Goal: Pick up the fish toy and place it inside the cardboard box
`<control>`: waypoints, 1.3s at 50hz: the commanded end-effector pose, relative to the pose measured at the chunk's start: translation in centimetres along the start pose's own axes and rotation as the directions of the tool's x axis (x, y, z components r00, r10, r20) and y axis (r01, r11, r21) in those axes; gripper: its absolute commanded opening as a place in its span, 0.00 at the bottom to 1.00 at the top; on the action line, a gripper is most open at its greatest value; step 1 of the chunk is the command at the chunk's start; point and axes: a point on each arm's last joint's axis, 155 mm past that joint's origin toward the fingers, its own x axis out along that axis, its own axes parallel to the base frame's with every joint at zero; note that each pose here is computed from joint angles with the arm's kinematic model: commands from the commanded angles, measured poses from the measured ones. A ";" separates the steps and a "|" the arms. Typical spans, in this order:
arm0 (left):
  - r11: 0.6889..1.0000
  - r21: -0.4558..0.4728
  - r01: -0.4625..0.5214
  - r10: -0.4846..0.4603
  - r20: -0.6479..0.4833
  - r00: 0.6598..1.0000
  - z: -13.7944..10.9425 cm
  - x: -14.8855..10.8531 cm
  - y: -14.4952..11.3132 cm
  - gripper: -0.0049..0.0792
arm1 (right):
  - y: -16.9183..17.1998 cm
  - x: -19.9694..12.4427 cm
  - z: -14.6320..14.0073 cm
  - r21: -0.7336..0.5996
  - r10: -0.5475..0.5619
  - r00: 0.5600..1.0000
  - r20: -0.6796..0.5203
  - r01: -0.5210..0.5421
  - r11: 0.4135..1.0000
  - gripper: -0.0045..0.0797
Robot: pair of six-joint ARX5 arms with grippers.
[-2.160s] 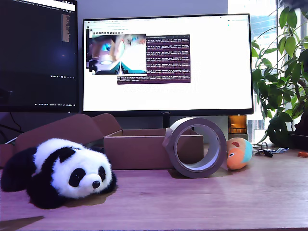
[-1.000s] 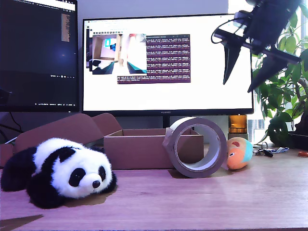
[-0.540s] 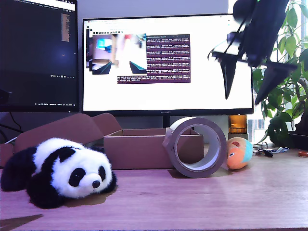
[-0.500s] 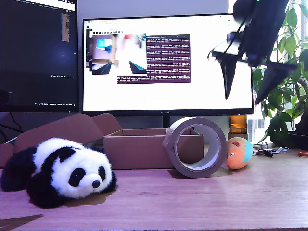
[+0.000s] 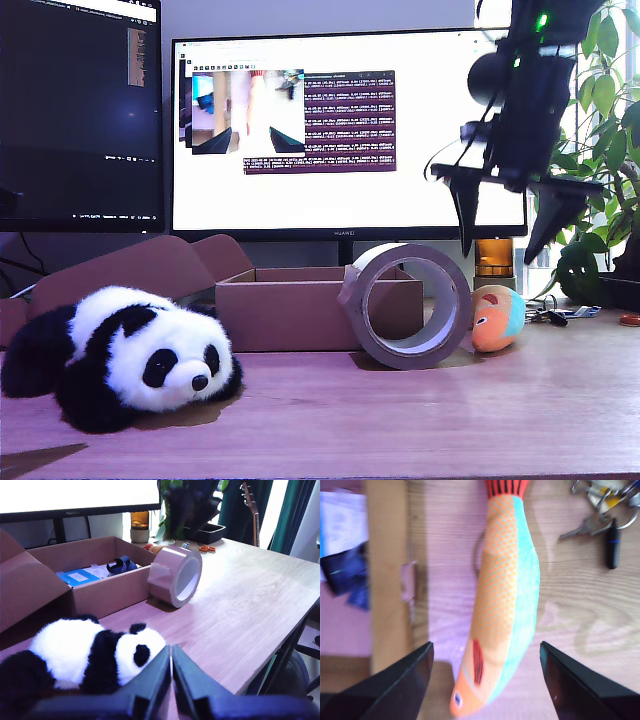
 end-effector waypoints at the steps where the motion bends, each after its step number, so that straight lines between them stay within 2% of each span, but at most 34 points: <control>1: 1.000 -0.001 -0.002 0.002 -0.025 1.000 -1.1 0.2 0.1 0.04 | 0.1 0.9 0.1 0.000 -0.007 1.000 -0.003 0.007 1.000 0.78; 22: 1.000 -0.001 -0.013 0.013 -0.025 1.000 -1.1 0.2 0.3 0.04 | -1.0 4.8 -0.3 0.001 -0.054 0.998 -0.044 0.054 0.999 0.78; 36: 1.000 -0.001 -0.020 0.020 -0.025 1.000 -1.1 0.2 0.5 0.04 | -1.3 5.3 0.5 0.001 -0.071 0.997 -0.011 0.071 0.997 0.76; 51: 1.000 0.000 -0.025 0.024 -0.024 0.999 -1.1 0.2 0.6 0.04 | -1.5 6.6 -0.7 -0.001 -0.078 0.995 -0.065 0.079 0.997 0.73; 54: 1.000 0.000 -0.028 0.028 -0.024 0.999 -1.1 0.2 0.6 0.04 | -1.4 6.8 -0.9 -0.001 -0.075 0.994 -0.074 0.075 0.997 0.69; 57: 1.000 0.000 -0.031 0.031 -0.024 0.999 -1.1 0.2 0.7 0.04 | -1.4 6.8 -1.0 -0.003 -0.076 0.994 -0.076 0.076 0.997 0.58; 62: 1.000 0.000 -0.031 0.031 -0.024 0.999 -1.1 0.2 0.7 0.04 | -1.1 6.9 -0.8 -0.007 -0.073 0.995 -0.067 0.072 0.997 0.27; 65: 0.999 0.000 -0.032 0.032 -0.024 0.999 -1.1 0.2 0.7 0.04 | -1.0 6.9 -0.7 -0.008 -0.069 0.996 -0.063 0.069 0.998 0.15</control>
